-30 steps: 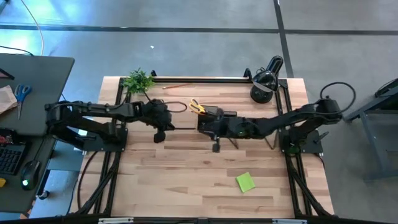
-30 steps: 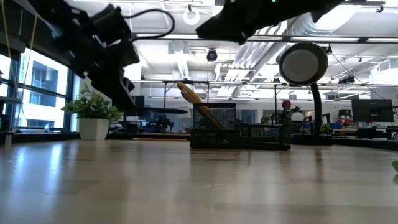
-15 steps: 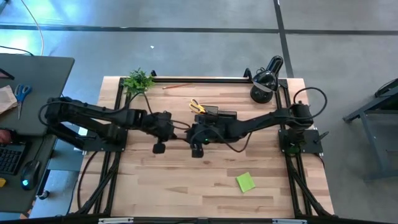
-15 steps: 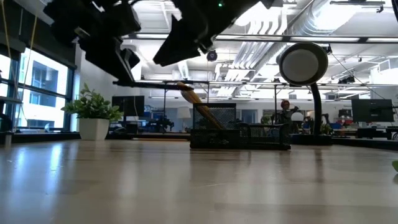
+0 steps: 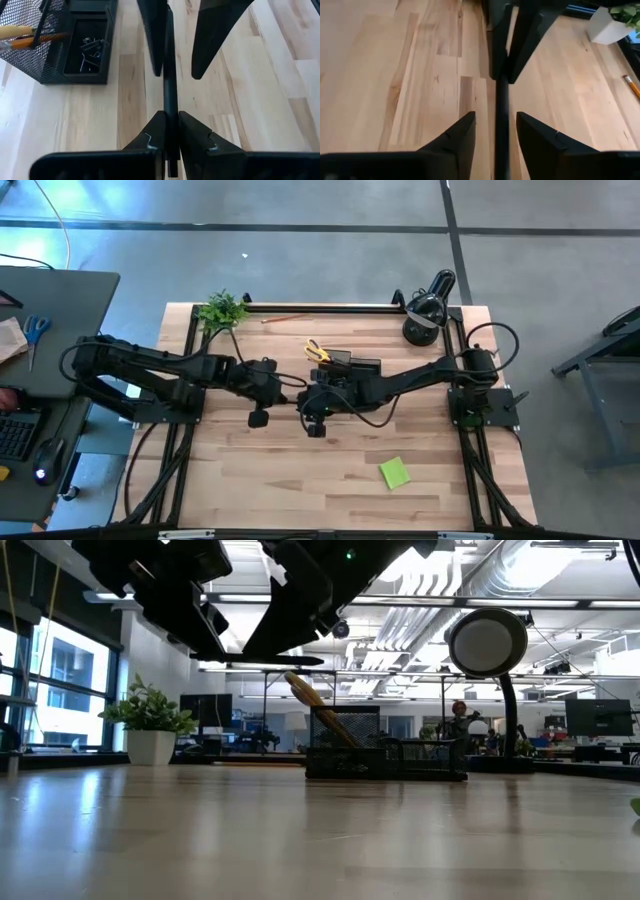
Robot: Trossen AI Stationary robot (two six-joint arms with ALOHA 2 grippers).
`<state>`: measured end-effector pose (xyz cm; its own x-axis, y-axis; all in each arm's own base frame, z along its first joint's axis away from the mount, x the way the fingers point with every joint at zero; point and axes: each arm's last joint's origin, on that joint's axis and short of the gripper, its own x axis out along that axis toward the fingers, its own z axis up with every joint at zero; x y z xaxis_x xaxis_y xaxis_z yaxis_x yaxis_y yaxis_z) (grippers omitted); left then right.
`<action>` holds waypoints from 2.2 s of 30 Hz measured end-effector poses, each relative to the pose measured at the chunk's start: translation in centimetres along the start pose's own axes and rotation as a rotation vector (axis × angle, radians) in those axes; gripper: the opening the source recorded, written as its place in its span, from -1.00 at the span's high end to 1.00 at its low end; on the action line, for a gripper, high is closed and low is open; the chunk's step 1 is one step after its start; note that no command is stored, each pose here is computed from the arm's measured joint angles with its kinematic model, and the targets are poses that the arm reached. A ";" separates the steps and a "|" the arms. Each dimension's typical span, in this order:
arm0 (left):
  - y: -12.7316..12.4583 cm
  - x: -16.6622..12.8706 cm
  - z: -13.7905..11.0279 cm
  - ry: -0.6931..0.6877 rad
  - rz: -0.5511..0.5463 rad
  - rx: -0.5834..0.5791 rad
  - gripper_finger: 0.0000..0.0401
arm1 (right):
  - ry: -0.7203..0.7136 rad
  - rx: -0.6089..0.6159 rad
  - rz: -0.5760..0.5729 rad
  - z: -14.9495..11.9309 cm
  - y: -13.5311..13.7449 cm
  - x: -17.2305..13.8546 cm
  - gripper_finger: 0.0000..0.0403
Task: Pick and place office supplies into organizer
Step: Put the black pen into the desk organizer
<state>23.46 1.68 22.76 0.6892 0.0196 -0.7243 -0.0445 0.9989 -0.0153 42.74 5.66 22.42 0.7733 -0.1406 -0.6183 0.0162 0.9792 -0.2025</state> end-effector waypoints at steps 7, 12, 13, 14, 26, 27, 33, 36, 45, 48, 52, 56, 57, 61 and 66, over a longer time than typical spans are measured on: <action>0.0 -0.2 0.1 -0.009 -0.001 -0.017 0.90 | 0.005 0.000 0.029 -0.1 0.0 0.0 0.52; 0.0 -0.2 0.1 -0.013 -0.008 -0.017 0.90 | 0.005 -0.011 0.028 -0.1 -0.1 0.0 0.67; 0.0 -0.2 0.1 -0.013 -0.007 -0.017 0.90 | 0.005 -0.016 0.028 -0.1 -0.1 0.0 0.71; 0.0 -0.2 0.1 -0.014 -0.007 -0.018 0.90 | 0.005 -0.021 0.028 -0.1 -0.1 0.1 0.75; 0.0 -0.2 0.1 -0.013 -0.004 -0.020 0.90 | 0.006 -0.032 0.022 -0.1 -0.2 0.0 0.89; 0.0 -0.2 0.1 -0.013 -0.004 -0.020 0.90 | 0.007 -0.032 0.022 -0.1 -0.2 0.0 0.90; 0.0 -0.2 0.1 -0.013 -0.003 -0.020 0.90 | 0.007 -0.038 0.020 -0.1 -0.2 0.0 0.93; 0.0 -0.2 0.1 -0.010 -0.003 -0.017 0.89 | 0.008 -0.039 0.013 -0.1 -0.2 0.0 0.93; 0.2 -1.9 0.2 -0.058 0.066 -0.014 0.58 | -0.018 -0.004 0.007 -0.5 -1.3 0.6 0.93; 0.3 -3.3 0.2 -0.096 0.139 -0.036 0.49 | -0.061 0.039 -0.001 -1.3 -2.1 1.2 0.93; 0.4 -5.2 0.1 -0.160 0.185 -0.076 0.43 | -0.141 0.090 -0.089 -2.3 -3.3 0.9 0.93; 0.3 -6.3 0.1 -0.208 0.164 -0.083 0.42 | -0.356 0.112 -0.155 -3.0 -4.4 -1.6 0.92; 0.3 -6.5 0.2 -0.216 0.160 -0.084 0.43 | -0.403 0.118 -0.165 -3.7 -4.6 -2.3 0.91; 0.3 -6.0 -0.1 -0.259 0.154 -0.086 0.47 | -0.546 0.184 -0.226 -7.7 -6.1 -4.6 0.88; 0.2 -5.1 -0.2 -0.356 0.105 -0.076 0.51 | -0.708 0.279 -0.225 -12.2 -8.4 -6.2 0.93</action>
<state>19.79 1.78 26.28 0.8858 0.1490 -0.4394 -0.1727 0.9849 -0.0141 30.06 -3.50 18.65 0.9503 -0.3048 0.0640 0.3060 0.9520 -0.0098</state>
